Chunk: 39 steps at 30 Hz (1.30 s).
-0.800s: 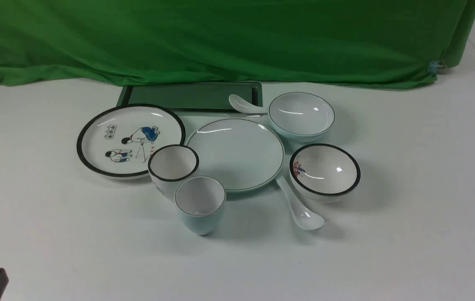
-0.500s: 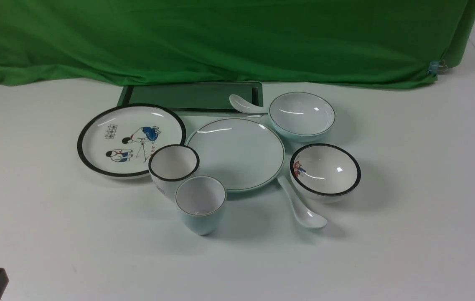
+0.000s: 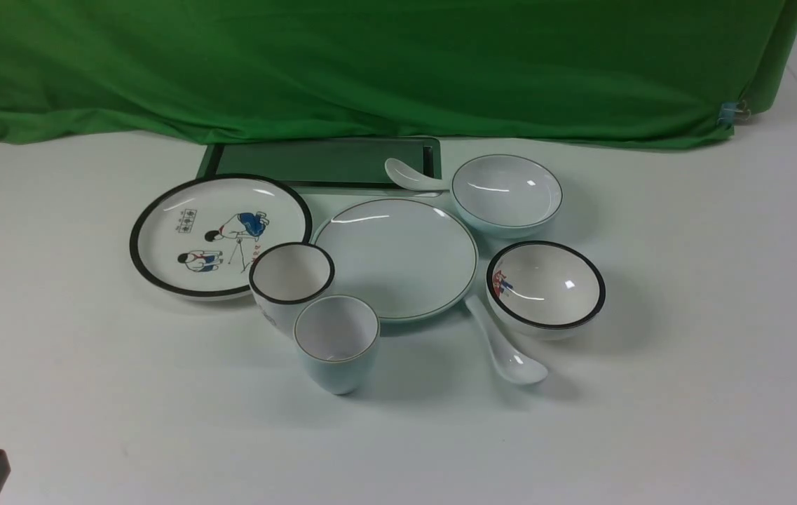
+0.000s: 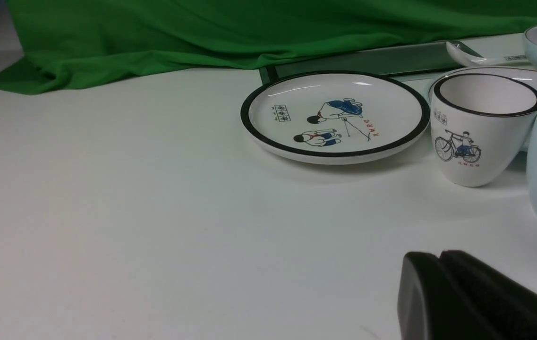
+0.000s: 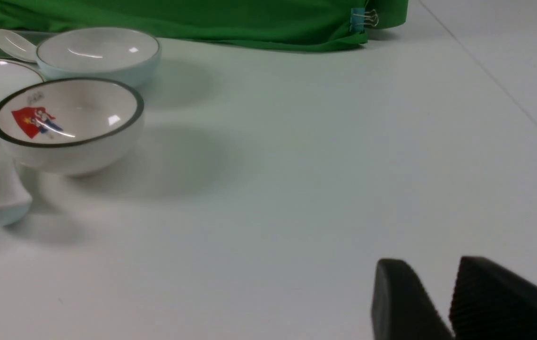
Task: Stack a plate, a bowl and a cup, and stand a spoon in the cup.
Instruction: Use the right arm to grab a blue rice bowl
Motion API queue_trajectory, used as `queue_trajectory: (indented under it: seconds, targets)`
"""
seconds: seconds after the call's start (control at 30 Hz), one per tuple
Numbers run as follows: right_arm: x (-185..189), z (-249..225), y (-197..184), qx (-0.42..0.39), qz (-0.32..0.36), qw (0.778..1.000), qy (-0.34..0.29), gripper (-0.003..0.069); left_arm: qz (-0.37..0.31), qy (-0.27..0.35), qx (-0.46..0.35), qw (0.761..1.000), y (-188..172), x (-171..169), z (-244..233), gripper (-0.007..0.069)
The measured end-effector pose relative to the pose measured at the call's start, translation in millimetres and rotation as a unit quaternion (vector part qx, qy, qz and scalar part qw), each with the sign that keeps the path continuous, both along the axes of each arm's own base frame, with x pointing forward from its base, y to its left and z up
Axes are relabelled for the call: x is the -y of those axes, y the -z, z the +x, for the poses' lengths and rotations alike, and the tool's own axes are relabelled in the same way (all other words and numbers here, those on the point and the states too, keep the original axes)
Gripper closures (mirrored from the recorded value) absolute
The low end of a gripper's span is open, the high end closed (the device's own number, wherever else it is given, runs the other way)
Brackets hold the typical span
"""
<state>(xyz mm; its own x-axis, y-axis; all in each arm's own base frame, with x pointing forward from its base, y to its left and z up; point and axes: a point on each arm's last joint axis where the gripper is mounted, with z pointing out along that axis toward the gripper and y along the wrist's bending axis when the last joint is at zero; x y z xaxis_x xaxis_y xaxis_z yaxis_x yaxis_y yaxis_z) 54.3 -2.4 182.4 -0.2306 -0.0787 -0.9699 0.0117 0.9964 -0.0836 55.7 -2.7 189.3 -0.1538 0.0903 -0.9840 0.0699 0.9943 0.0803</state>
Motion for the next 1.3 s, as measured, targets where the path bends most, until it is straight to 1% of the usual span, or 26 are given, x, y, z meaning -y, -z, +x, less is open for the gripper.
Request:
queue_trajectory:
  seconds: [0.17, 0.43, 0.47, 0.5, 0.57, 0.6, 0.63, 0.67, 0.7, 0.73, 0.77, 0.8, 0.83, 0.87, 0.9, 0.93, 0.97, 1.0, 1.07, 1.13, 1.17, 1.2, 1.23, 1.3]
  targets:
    - [0.0, 0.0, 0.0, 0.0, -0.001, 1.0, 0.0, 0.0424, -0.001, 0.001, 0.019, 1.0, -3.4, 0.2, 0.5, 0.0654]
    - [0.0, 0.2, -0.8, 0.004, -0.004, 1.0, -0.001, 0.0421, -0.001, 0.002, 0.034, 0.999, -6.1, 0.4, 0.8, 0.0654]
    - [-0.1, 0.5, -2.3, 0.013, -0.004, 1.0, -0.001, 0.0421, -0.001, -0.005, 0.038, 0.999, -7.0, 0.4, 0.8, 0.0654]
    - [-0.2, 0.9, -4.4, 0.025, -0.004, 1.0, -0.002, 0.0421, -0.002, 0.003, 0.049, 0.999, -8.7, 0.5, 1.0, 0.0654]
    - [-0.7, 2.0, -11.8, 0.066, -0.005, 0.998, -0.005, 0.0421, -0.003, 0.005, 0.086, 0.996, -15.5, 0.9, 1.1, 0.0654]
    - [-1.1, 2.4, -18.0, 0.1, -0.005, 0.995, -0.007, 0.0421, -0.004, 0.007, 0.119, 0.993, -21.6, 1.2, 0.8, 0.0654]
    - [-1.2, 2.4, -19.2, 0.106, -0.005, 0.994, -0.007, 0.0421, -0.004, 0.007, 0.122, 0.992, -22.1, 1.3, 0.8, 0.0654]
    - [-1.8, 2.0, -29.5, 0.162, -0.006, 0.987, -0.01, 0.042, -0.008, 0.01, 0.171, 0.985, -31.1, 1.7, -0.5, 0.0654]
    - [-1.9, 1.9, -30.8, 0.169, -0.007, 0.985, -0.011, 0.042, -0.008, 0.01, 0.177, 0.984, -32.2, 1.8, -0.7, 0.0654]
    - [-2.7, 0.0, -41.8, 0.23, -0.002, 0.973, -0.015, 0.042, -0.011, 0.008, 0.227, 0.974, -42.2, 2.3, -3.3, 0.0654]
    - [-3.1, -1.9, -48.6, 0.267, 0.005, 0.963, -0.017, 0.0419, -0.012, 0.015, 0.256, 0.967, -46.3, 2.5, -4.8, 0.0654]
    - [-3.3, -2.7, -51.1, 0.281, 0.011, 0.959, -0.019, 0.0419, -0.013, 0.013, 0.261, 0.965, -48.2, 2.6, -5.5, 0.0654]
    - [-3.6, -4.6, -55.9, 0.308, 0.016, 0.951, -0.021, 0.0419, -0.014, 0.017, 0.288, 0.957, -51.9, 2.7, -7.1, 0.0654]
    - [-4.1, -8.2, -63.5, 0.352, 0.027, 0.935, -0.026, 0.0422, -0.022, 0.021, 0.332, 0.943, -59.4, 3.0, -11.0, 0.0654]
    - [-4.2, -8.4, -63.9, 0.354, 0.03, 0.934, -0.027, 0.0422, -0.025, 0.021, 0.336, 0.941, -60.3, 3.0, -11.5, 0.0654]
    - [-4.4, -9.8, -66.8, 0.371, 0.048, 0.927, -0.032, 0.0422, -0.043, 0.022, 0.375, 0.926, -66.8, 2.1, -15.6, 0.0654]
    - [-4.4, -9.9, -67.1, 0.372, 0.05, 0.926, -0.032, 0.0423, -0.048, 0.021, 0.383, 0.922, -68.2, 1.7, -16.6, 0.0654]
    - [-4.5, -9.3, -68.4, 0.376, 0.072, 0.923, -0.037, 0.0431, -0.066, 0.017, 0.41, 0.909, -72.7, -0.2, -19.8, 0.0654]
    - [-4.6, -5.1, -67.6, 0.365, 0.087, 0.926, -0.038, 0.0464, -0.101, 0.013, 0.425, 0.9, -78.0, -2.8, -20.6, 0.0654]
    - [-4.5, 2.5, -71.0, 0.34, 0.091, 0.935, -0.036, 0.0543, -0.124, 0.014, 0.41, 0.904, -94.1, -3.4, -16.9, 0.0654]
    - [-4.5, 6.9, -77.4, 0.332, 0.092, 0.938, -0.035, 0.0588, -0.129, 0.016, 0.396, 0.909, -106.7, -2.8, -13.9, 0.0654]
    - [-4.4, 13.9, -85.0, 0.319, 0.088, 0.943, -0.034, 0.0621, -0.124, 0.018, 0.373, 0.919, -122.9, -1.6, -8.7, 0.0654]
    - [-4.4, 19.0, -94.8, 0.316, 0.082, 0.944, -0.033, 0.0631, -0.12, 0.018, 0.354, 0.927, -133.5, -0.7, -4.0, 0.0654]
    - [-4.1, 36.2, -110.8, 0.292, 0.057, 0.954, -0.029, 0.0644, -0.111, 0.017, 0.303, 0.946, -156.2, 1.3, 11.9, 0.0654]
